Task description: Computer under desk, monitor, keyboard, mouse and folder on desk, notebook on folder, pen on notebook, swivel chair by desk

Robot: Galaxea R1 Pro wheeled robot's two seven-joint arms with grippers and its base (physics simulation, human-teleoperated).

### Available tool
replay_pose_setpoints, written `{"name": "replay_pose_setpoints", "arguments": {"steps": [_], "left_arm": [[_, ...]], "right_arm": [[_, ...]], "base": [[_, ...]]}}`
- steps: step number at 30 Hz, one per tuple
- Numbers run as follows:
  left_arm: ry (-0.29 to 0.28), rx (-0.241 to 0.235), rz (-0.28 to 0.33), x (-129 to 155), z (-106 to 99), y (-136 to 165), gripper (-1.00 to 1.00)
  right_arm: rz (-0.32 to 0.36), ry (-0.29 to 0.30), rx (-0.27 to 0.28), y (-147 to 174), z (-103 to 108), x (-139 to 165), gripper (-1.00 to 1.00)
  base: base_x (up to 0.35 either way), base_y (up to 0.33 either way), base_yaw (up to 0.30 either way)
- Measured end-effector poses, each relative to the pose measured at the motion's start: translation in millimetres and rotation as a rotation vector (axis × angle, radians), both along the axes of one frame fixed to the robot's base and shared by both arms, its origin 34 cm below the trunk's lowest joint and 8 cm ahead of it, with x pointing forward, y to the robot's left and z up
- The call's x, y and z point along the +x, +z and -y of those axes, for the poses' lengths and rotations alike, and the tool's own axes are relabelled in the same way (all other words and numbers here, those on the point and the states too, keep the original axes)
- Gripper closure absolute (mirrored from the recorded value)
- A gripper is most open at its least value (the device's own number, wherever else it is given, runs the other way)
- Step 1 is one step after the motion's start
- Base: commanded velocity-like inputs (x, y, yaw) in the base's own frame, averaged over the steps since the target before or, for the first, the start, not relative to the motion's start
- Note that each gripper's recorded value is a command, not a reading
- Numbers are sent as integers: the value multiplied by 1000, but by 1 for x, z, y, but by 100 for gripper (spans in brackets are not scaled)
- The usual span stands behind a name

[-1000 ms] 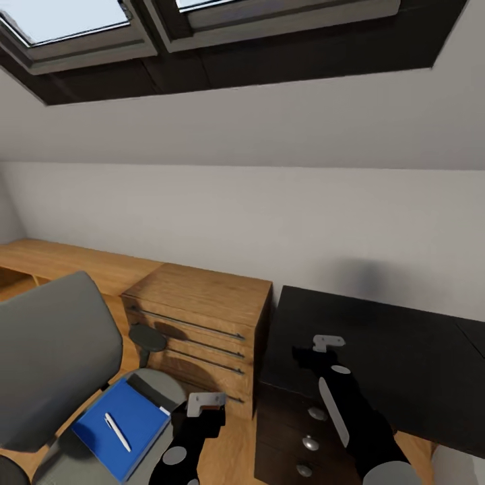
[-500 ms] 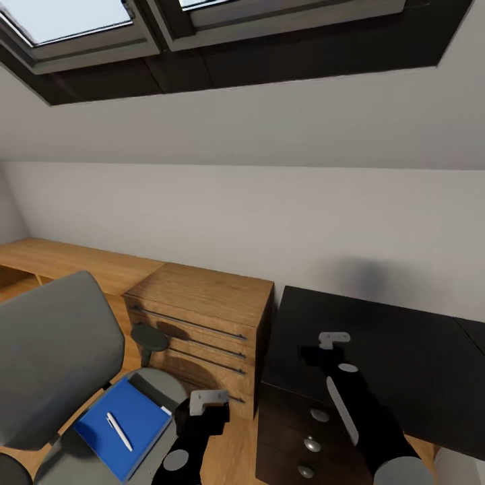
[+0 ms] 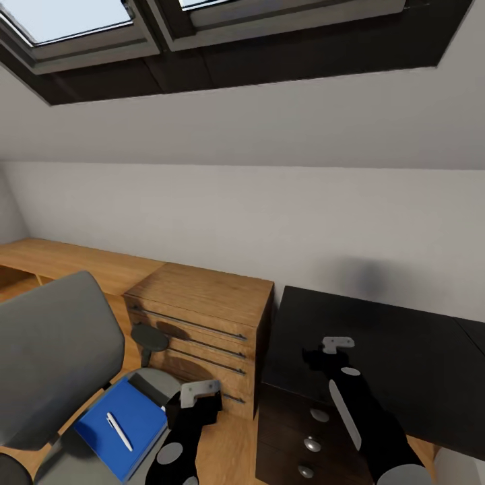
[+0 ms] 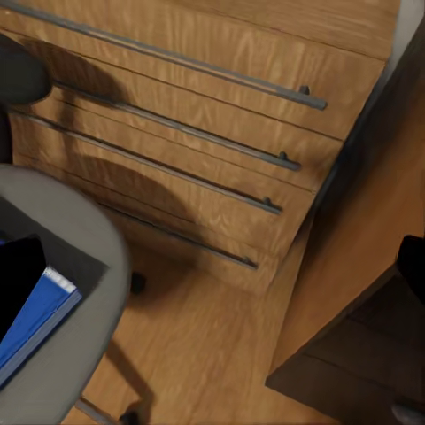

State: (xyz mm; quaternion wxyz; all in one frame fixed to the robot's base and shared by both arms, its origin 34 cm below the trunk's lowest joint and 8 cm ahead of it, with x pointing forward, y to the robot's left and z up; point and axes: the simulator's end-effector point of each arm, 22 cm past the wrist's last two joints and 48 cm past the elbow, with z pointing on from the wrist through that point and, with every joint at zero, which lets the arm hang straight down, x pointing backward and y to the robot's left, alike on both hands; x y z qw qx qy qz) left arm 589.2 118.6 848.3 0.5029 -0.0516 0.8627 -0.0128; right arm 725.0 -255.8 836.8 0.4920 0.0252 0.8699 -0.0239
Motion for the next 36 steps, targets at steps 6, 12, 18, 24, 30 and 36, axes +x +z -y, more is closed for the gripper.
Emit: {"name": "replay_pose_setpoints", "arguments": {"steps": [6,12,18,24,30,36], "left_arm": [[28,14,-3,-1,-7,0,-100],[29,15,-3,0,-7,0,-100],[29,17,-2,-1,-8,0,-100],[30,18,-2,0,-8,0,-100],[32,18,-1,0,-9,0,-100],[33,19,-1,0,-10,0,-100]], "right_arm": [[29,-9,-4,14,2,4,-100],[43,-9,-4,20,2,5,-100],[42,-8,-4,19,2,5,-100],[41,-5,-4,19,1,5,-100],[39,-5,-4,18,2,4,-100],[36,-5,-7,16,4,4,-100]], "base": [[0,0,0],[0,-88,0],[0,-246,0],[0,-41,0],[1,-4,0],[96,-24,0]]}}
